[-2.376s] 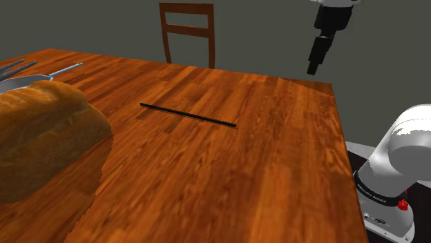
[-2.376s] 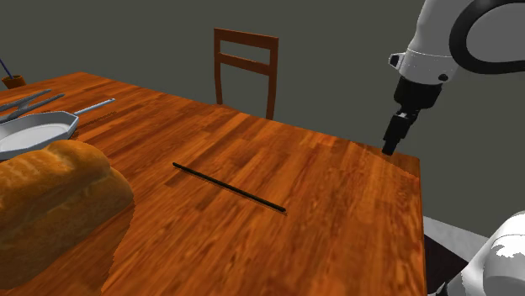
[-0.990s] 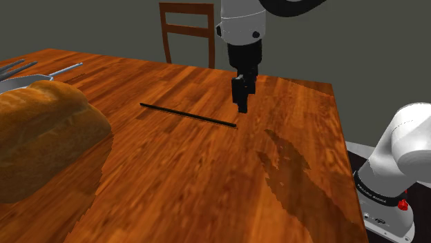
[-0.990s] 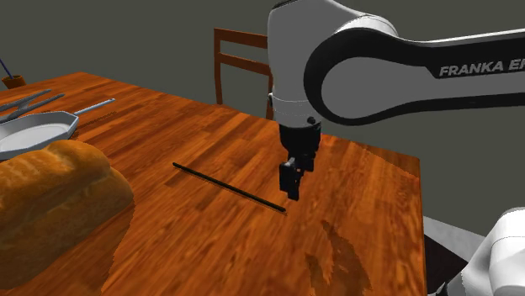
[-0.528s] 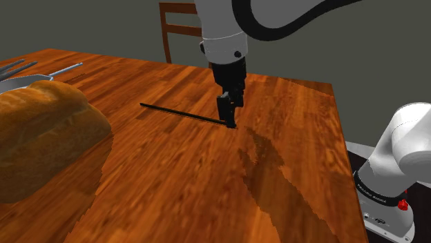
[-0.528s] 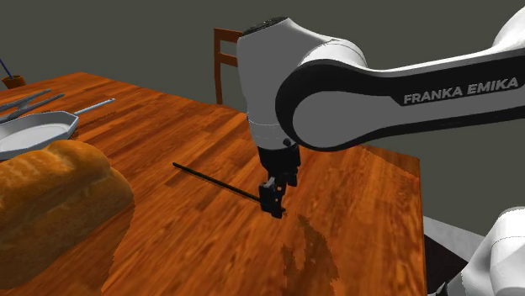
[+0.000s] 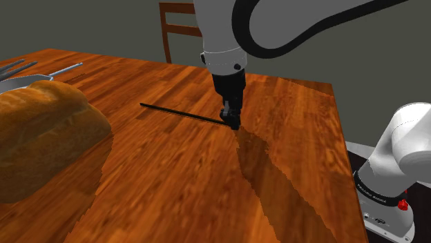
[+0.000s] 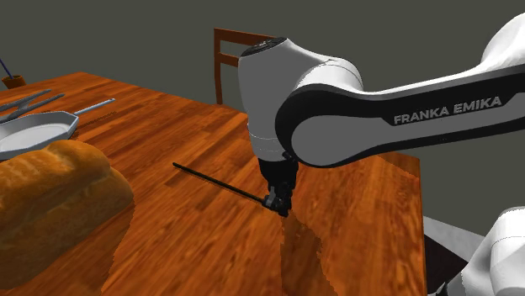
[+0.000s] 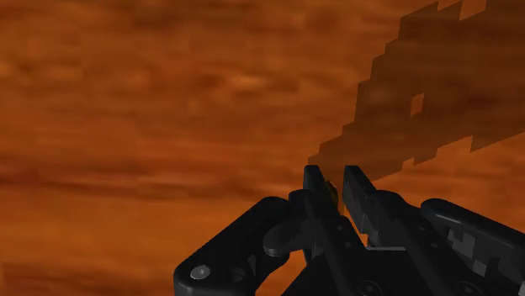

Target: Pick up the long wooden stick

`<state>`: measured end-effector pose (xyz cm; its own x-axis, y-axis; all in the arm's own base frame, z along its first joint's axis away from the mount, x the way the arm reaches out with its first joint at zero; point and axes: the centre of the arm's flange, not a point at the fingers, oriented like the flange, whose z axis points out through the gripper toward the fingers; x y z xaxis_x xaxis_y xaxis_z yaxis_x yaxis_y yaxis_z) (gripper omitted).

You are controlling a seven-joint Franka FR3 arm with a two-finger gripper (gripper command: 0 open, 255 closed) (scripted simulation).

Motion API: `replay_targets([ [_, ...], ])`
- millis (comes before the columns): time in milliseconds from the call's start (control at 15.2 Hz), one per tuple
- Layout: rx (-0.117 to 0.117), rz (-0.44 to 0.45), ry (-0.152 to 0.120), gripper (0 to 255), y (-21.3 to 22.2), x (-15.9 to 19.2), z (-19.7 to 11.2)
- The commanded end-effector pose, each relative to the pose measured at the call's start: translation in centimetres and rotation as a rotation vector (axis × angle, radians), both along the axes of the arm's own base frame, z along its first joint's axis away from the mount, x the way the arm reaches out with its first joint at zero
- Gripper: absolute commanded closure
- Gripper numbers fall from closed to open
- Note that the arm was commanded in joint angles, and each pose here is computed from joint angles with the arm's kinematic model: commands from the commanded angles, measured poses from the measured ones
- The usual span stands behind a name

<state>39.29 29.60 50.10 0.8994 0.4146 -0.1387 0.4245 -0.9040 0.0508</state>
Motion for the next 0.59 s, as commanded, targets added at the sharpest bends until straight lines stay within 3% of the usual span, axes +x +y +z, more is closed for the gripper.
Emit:
replay_targets([
  [0, 0.000, 0.000, 0.000, 255, 0.0, 0.0, 0.0],
  [528, 0.000, 0.000, 0.000, 255, 0.1, 0.0, 1.1],
])
